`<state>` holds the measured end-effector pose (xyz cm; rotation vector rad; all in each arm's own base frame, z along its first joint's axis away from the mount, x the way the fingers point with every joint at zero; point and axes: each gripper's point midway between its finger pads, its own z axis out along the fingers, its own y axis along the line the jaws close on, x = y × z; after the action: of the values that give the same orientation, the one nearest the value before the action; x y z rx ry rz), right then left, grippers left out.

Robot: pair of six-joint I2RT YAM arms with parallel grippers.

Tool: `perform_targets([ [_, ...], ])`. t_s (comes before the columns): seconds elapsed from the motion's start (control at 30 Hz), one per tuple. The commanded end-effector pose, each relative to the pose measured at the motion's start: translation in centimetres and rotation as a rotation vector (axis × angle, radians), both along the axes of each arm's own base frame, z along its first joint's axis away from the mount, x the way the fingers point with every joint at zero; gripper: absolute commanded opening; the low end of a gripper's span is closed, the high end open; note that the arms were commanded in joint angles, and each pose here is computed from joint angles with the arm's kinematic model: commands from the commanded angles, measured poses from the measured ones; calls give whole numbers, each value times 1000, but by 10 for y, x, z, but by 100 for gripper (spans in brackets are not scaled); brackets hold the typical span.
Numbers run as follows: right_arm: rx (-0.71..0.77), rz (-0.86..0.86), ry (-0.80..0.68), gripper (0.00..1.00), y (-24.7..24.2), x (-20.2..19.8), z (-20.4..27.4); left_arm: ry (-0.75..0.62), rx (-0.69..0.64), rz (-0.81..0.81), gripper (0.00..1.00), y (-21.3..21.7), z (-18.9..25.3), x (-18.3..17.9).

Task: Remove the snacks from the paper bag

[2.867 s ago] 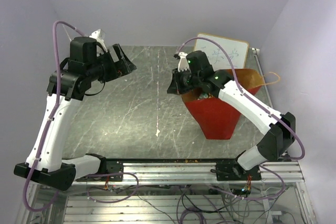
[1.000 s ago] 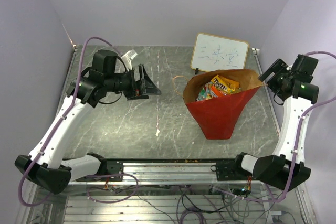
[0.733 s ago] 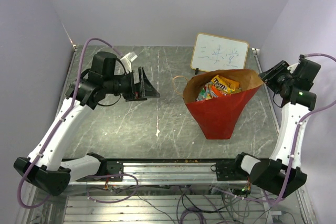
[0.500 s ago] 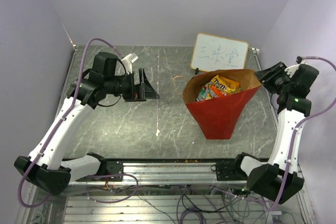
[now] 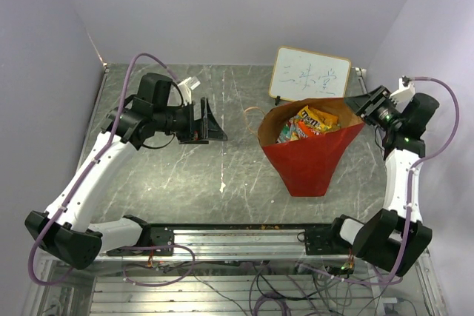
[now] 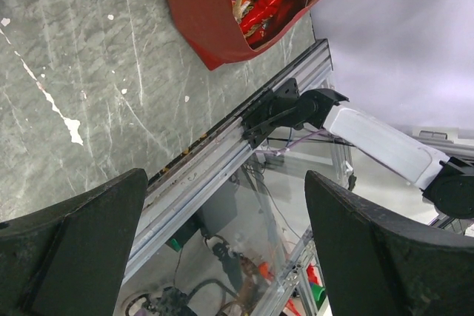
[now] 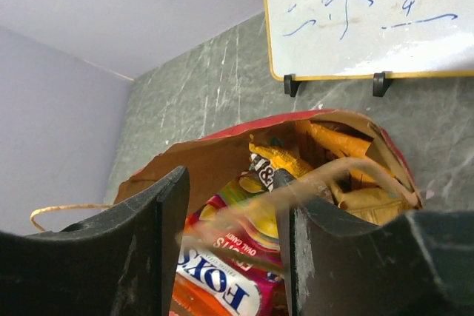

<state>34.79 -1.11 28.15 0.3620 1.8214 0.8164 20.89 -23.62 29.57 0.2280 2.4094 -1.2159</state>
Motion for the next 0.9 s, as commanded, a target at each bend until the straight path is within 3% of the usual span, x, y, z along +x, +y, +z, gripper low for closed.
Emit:
perform_targets([
  [0.0,-89,49,-85,50,-4,9,12,-21,10,-22,98,-2,-2,-3],
  [0.2,-83,87,-136,48,-1,14,28,-47,40,-16,98,3,5,-7],
  [0.27,-77,107,-160,36,3,14,42,-52,47,-5,98,5,6,-7],
  [0.37,-78,103,-167,11,7,13,55,-37,38,8,98,4,5,-5],
  [0.47,-77,95,-153,0,13,11,65,-15,12,18,98,0,9,-4],
  [0.87,73,526,-144,0,126,-12,93,-19,73,144,98,8,16,18],
])
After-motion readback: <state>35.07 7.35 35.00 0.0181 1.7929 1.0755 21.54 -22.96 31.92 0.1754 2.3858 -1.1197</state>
